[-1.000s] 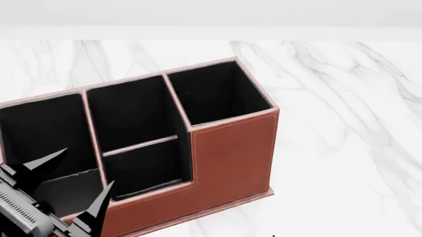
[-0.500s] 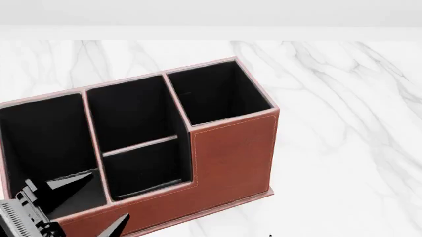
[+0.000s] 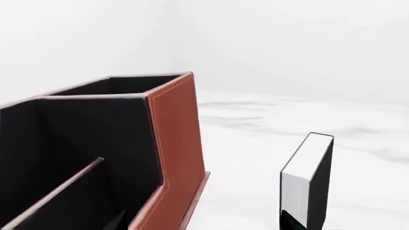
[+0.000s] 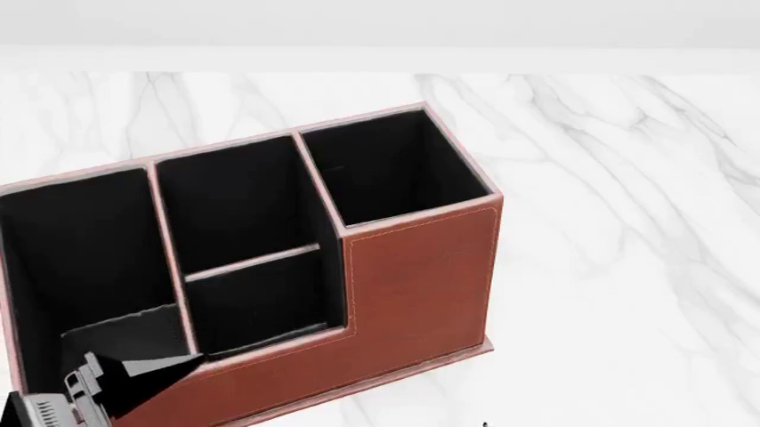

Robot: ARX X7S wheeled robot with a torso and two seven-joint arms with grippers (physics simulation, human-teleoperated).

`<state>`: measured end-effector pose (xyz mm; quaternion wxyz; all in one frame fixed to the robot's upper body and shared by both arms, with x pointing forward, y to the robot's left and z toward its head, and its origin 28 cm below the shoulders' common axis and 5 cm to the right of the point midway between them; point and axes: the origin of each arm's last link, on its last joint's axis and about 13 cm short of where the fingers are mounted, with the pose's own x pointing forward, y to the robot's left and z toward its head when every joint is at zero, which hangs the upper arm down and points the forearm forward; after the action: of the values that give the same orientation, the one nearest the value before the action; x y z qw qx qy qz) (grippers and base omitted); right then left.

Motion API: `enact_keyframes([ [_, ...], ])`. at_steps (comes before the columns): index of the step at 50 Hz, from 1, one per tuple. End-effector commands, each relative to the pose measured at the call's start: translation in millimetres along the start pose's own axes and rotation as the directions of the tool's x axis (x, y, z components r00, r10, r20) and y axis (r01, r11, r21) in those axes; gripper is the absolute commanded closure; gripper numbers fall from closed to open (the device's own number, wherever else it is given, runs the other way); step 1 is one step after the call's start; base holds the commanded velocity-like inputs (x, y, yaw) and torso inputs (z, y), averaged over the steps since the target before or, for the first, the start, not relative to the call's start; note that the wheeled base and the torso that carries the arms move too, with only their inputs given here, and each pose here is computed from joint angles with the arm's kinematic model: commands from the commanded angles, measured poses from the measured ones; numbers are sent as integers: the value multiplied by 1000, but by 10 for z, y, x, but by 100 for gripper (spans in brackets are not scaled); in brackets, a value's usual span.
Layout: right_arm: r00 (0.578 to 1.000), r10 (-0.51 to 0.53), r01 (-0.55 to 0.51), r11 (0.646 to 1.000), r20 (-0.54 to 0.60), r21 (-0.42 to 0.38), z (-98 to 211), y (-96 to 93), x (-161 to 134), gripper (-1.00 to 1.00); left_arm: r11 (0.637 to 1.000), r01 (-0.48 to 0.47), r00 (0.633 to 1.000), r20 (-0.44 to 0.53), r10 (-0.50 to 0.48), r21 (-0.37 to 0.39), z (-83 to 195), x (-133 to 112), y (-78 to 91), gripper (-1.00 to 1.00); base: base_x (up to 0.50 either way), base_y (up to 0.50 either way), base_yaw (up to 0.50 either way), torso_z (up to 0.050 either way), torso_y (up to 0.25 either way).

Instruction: Pick up the book and place it in the back compartment of the caddy.

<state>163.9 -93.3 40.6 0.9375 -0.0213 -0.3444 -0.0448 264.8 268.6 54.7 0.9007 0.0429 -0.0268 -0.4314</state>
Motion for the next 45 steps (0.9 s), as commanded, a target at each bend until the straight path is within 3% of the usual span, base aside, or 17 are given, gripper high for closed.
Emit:
enact_keyframes([
  [1, 1000, 1, -1, 1000, -1, -1, -4, 1, 0, -100, 999, 53, 999, -6, -53, -13, -7, 28, -48, -100, 0, 0, 0, 0, 0],
  [45, 1000, 2, -2, 1000, -4, -2, -12, 2, 2, -100, 981, 190, 980, -45, -192, -31, -72, 340, -191, -100, 0, 0, 0, 0, 0],
])
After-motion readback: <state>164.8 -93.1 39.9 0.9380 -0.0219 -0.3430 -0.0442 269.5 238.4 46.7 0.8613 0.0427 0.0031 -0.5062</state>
